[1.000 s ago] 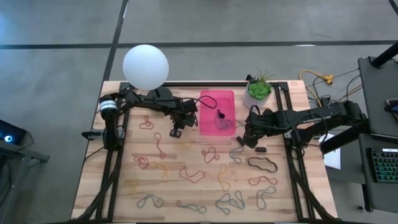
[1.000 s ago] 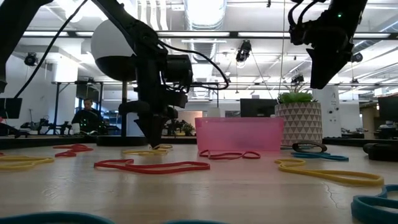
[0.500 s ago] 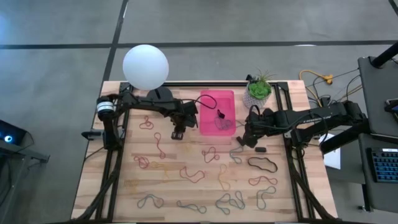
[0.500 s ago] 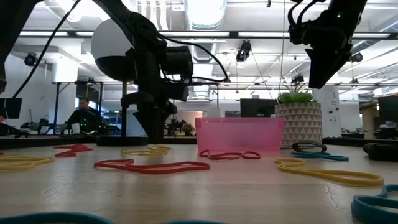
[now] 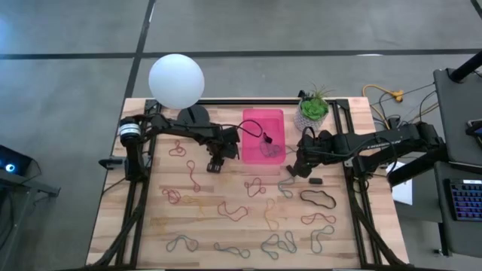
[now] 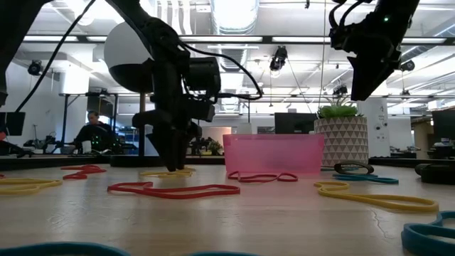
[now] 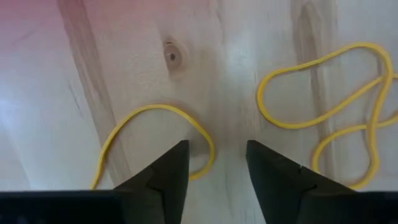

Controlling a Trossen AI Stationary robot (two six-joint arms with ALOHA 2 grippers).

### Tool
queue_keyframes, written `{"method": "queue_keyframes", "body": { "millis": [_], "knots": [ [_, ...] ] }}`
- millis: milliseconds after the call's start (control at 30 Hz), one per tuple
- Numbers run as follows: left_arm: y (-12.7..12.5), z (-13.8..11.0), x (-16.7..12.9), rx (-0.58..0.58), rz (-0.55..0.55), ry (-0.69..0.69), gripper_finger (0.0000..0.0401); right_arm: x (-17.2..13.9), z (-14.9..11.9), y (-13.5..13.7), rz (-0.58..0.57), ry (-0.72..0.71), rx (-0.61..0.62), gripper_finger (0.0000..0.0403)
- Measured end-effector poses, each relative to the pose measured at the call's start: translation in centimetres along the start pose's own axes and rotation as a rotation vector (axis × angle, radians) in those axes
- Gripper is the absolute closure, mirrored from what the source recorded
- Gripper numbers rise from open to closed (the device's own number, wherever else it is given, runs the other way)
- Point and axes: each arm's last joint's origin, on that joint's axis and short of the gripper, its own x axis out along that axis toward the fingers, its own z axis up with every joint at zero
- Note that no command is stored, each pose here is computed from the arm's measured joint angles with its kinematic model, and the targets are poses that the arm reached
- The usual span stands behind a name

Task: Pick and place rubber bands into bin
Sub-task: Put the yellow rubber band into the pink bin

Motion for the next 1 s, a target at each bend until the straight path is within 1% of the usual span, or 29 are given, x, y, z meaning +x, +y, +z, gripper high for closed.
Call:
{"method": "queue_keyframes", "body": {
  "millis": [167, 367, 467, 567, 700, 767, 867, 933, 1000],
  "knots": [
    [0.0, -0.1, 0.8, 0.011, -0.014, 0.021, 0.0322, 0.0, 0.0, 0.0, -0.001, 0.001, 0.031, 0.0172],
    [0.0, -0.4, 2.5, 0.018, -0.047, 0.073, 0.0391, 0.0, 0.0, 0.0, -0.002, 0.002, 0.049, 0.0172],
    [-0.1, -0.5, 2.9, -0.032, -0.091, 0.08, 0.0399, 0.0, 0.0, 0.0, -0.001, 0.002, 0.051, 0.0172],
    [-0.3, -0.3, 2.6, -0.101, -0.138, 0.056, 0.0401, 0.0, 0.0, 0.0, -0.001, 0.002, 0.051, 0.0172],
    [-0.5, 0.7, 0.1, -0.143, -0.145, -0.02, 0.0401, 0.0, 0.0, 0.0, -0.002, 0.002, 0.051, 0.0172],
    [-0.4, 2.2, -1.3, -0.127, -0.146, -0.146, 0.0401, 0.1, -0.1, 0.0, -0.003, 0.004, 0.05, 0.0172],
    [-0.4, 3.8, -5.9, -0.136, -0.121, -0.332, 0.0401, 0.1, -0.1, 0.0, -0.005, 0.003, 0.05, 0.0172],
    [0.0, 4.9, -9.1, -0.128, -0.069, -0.491, 0.0401, 0.2, -0.1, 0.0, -0.008, 0.002, 0.049, 0.0172],
    [0.1, 5.4, -11.3, -0.151, -0.045, -0.582, 0.0401, 0.2, -0.1, 0.0, -0.009, 0.0, 0.049, 0.0172]
  ]
}}
